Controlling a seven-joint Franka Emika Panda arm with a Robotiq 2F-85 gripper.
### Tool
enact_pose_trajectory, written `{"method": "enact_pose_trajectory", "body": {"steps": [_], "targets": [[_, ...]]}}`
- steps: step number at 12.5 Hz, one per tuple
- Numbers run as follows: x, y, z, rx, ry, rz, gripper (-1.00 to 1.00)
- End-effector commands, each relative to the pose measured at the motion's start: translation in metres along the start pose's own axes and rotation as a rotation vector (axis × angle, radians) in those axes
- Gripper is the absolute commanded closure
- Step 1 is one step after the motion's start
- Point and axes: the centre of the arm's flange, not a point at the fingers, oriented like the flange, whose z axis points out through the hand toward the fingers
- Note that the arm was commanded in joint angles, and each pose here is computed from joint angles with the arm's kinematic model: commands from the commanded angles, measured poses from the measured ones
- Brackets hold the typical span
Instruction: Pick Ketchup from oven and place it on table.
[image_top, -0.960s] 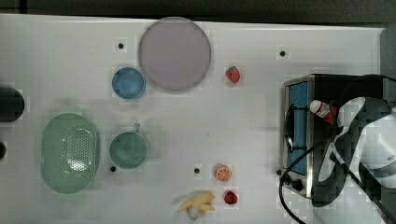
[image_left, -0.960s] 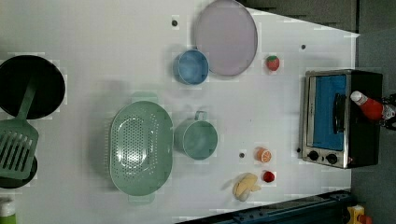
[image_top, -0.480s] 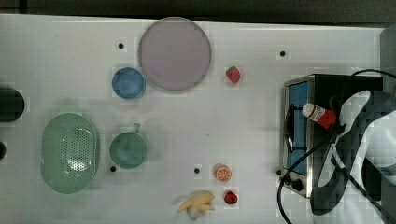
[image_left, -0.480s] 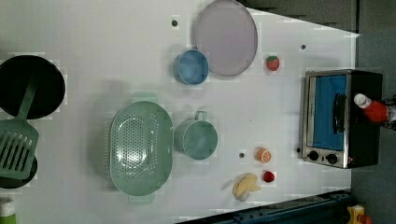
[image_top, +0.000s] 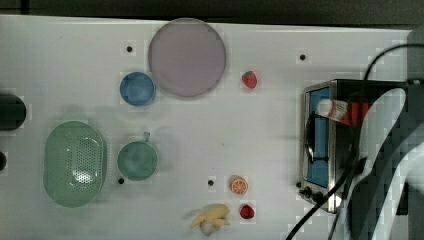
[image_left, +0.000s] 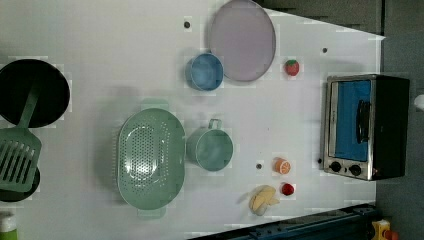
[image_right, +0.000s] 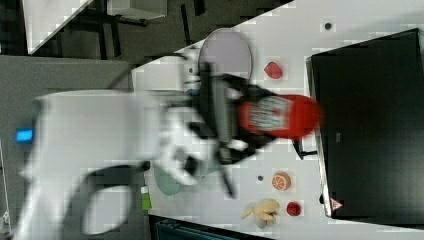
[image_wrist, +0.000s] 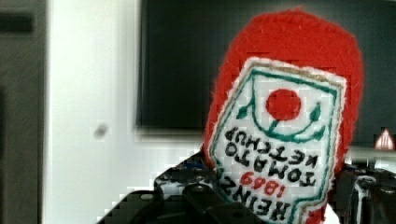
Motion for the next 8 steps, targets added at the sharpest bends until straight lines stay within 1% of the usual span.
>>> {"method": "enact_pose_trajectory", "body": {"steps": [1,2,3,5,6,8], "targets": [[-0.108,-0.043,-0.047,0.022,-0.046,-0.227,-0.27],[-0.136,-0.046,-0.054,0.006,-0.071,-0.278,-0.27],[-0.162,-0.05,-0.06,0.005,-0.083,-0.321,-0.27],[-0.208,-0.058,-0.065,0.009,-0.094,-0.4,-0.27],[-0.229,-0.06,-0.06,-0.001,-0.104,-0.437,-0.27],[-0.266,-0.06,-0.034,-0.053,-0.132,-0.498,-0.27]]}}
